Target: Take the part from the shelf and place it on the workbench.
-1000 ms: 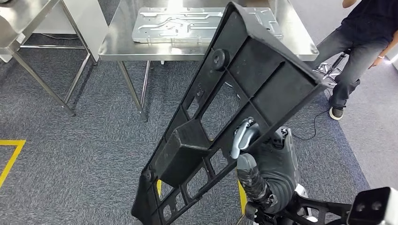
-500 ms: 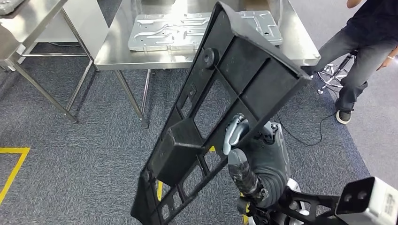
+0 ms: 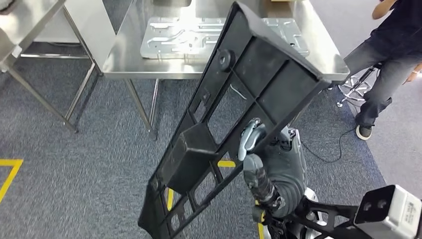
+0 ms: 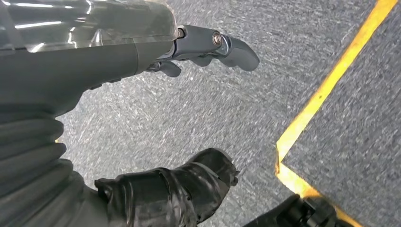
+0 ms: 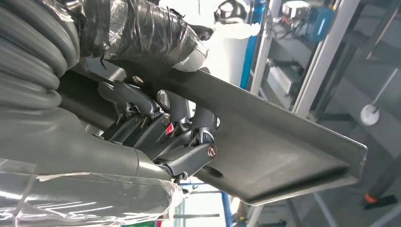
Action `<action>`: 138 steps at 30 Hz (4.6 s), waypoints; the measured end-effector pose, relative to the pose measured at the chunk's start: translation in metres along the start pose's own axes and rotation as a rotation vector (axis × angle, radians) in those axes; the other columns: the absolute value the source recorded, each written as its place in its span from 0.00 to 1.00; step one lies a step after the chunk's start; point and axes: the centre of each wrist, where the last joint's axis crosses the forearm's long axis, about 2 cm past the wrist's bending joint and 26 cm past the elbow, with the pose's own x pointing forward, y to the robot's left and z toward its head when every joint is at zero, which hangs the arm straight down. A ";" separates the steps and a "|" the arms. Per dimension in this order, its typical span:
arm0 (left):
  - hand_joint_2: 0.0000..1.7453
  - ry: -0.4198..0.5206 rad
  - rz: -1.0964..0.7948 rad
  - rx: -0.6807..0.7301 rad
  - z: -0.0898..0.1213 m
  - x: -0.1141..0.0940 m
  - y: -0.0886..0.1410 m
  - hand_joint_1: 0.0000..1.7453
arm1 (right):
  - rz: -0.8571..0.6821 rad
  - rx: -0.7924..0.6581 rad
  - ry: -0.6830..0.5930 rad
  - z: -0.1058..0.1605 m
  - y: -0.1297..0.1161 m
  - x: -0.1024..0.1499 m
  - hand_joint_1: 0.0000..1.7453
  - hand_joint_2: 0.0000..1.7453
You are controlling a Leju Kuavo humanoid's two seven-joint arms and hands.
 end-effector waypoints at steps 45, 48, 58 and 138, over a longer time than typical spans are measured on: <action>1.00 0.011 0.001 0.003 -0.002 -0.001 0.003 0.00 | 0.015 -0.041 0.011 0.012 -0.017 0.005 0.99 1.00; 1.00 0.018 0.000 -0.006 0.000 -0.004 -0.001 0.00 | 0.014 -0.041 0.012 0.013 -0.017 0.005 0.99 1.00; 1.00 0.025 -0.003 -0.009 0.001 -0.006 -0.001 0.00 | 0.010 -0.037 0.003 0.010 -0.018 0.007 0.99 1.00; 1.00 0.006 -0.042 -0.032 -0.001 -0.006 0.002 0.00 | 2.398 0.874 0.520 -0.095 -0.176 -0.026 0.99 1.00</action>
